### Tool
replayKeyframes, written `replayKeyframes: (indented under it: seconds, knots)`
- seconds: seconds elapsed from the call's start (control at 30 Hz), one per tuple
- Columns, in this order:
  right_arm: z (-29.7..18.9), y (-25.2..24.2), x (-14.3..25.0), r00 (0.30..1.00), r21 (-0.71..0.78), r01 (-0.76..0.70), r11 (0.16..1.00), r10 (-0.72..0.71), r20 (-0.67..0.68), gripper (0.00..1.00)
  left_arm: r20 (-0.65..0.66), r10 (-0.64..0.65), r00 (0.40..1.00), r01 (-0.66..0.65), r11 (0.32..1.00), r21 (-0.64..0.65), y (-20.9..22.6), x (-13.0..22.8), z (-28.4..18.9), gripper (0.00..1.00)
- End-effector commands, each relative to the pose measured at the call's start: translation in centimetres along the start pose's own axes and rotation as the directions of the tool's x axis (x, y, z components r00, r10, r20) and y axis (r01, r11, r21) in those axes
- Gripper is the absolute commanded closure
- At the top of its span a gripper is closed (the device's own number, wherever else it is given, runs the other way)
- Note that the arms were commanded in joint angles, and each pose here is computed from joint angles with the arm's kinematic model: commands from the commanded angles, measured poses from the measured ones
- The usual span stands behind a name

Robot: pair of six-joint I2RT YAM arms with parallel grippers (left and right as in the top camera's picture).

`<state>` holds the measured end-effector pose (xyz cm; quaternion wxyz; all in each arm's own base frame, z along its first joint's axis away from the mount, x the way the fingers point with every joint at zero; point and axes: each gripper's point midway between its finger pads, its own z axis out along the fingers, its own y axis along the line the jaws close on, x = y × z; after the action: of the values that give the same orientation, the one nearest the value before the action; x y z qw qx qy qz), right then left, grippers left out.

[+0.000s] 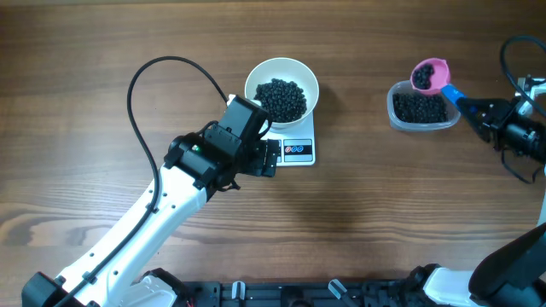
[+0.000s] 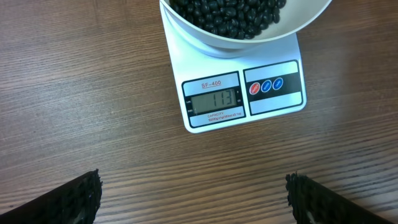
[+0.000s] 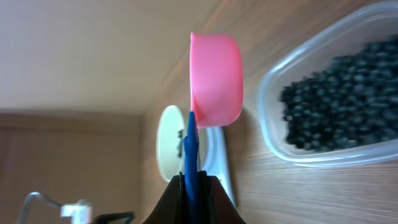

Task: Scoop item into bowl and weigh 150g on scale
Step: 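Lift the filled scoop and carry it over the white bowl, then tip the scoop with the right gripper to pour beans into the bowl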

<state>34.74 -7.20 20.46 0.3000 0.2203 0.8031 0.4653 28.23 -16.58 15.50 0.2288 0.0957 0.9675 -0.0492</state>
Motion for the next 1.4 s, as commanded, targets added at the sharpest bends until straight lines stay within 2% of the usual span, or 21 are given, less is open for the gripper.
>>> replayKeyframes:
  seconds: [0.0, 0.47, 0.7, 0.9, 1.1, 1.23, 1.37]
  knots:
    - [0.3, 1.6, 0.2, 0.998, -0.107, -0.061, 0.992, 0.058, -0.032, 0.96, -0.011, 0.006, 1.000, -0.006, 1.000, -0.003, 0.2, 0.2, 0.4, 0.00]
    - [6.5, 7.4, 3.7, 0.975, -0.229, 0.031, 0.973, -0.080, -0.208, 0.96, -0.011, 0.006, 1.000, -0.006, 1.000, -0.003, 0.2, 0.2, 0.4, 0.00]
    - [10.0, 11.7, 5.5, 0.935, -0.341, 0.184, 0.922, -0.271, -0.229, 0.96, -0.011, 0.006, 1.000, -0.006, 1.000, -0.003, 0.2, 0.2, 0.4, 0.00]
    - [13.2, 12.9, 7.8, 0.901, -0.312, 0.284, 0.907, -0.364, -0.237, 0.96, -0.011, 0.006, 1.000, -0.006, 1.000, -0.003, 0.2, 0.2, 0.4, 0.00]
    - [15.8, 12.8, 9.6, 0.825, -0.262, 0.469, 0.843, -0.525, -0.211, 0.96, -0.011, 0.006, 1.000, -0.006, 1.000, -0.003, 0.2, 0.2, 0.4, 0.00]
    - [17.2, 12.2, 9.9, 0.750, -0.196, 0.605, 0.772, -0.635, -0.185, 0.96, -0.011, 0.006, 1.000, -0.006, 1.000, -0.003, 0.2, 0.2, 0.4, 0.00]
    - [18.2, 11.7, 10.1, 0.637, -0.141, 0.739, 0.659, -0.752, -0.171, 0.96, -0.011, 0.006, 1.000, -0.006, 1.000, -0.003, 0.2, 0.2, 0.4, 0.00]
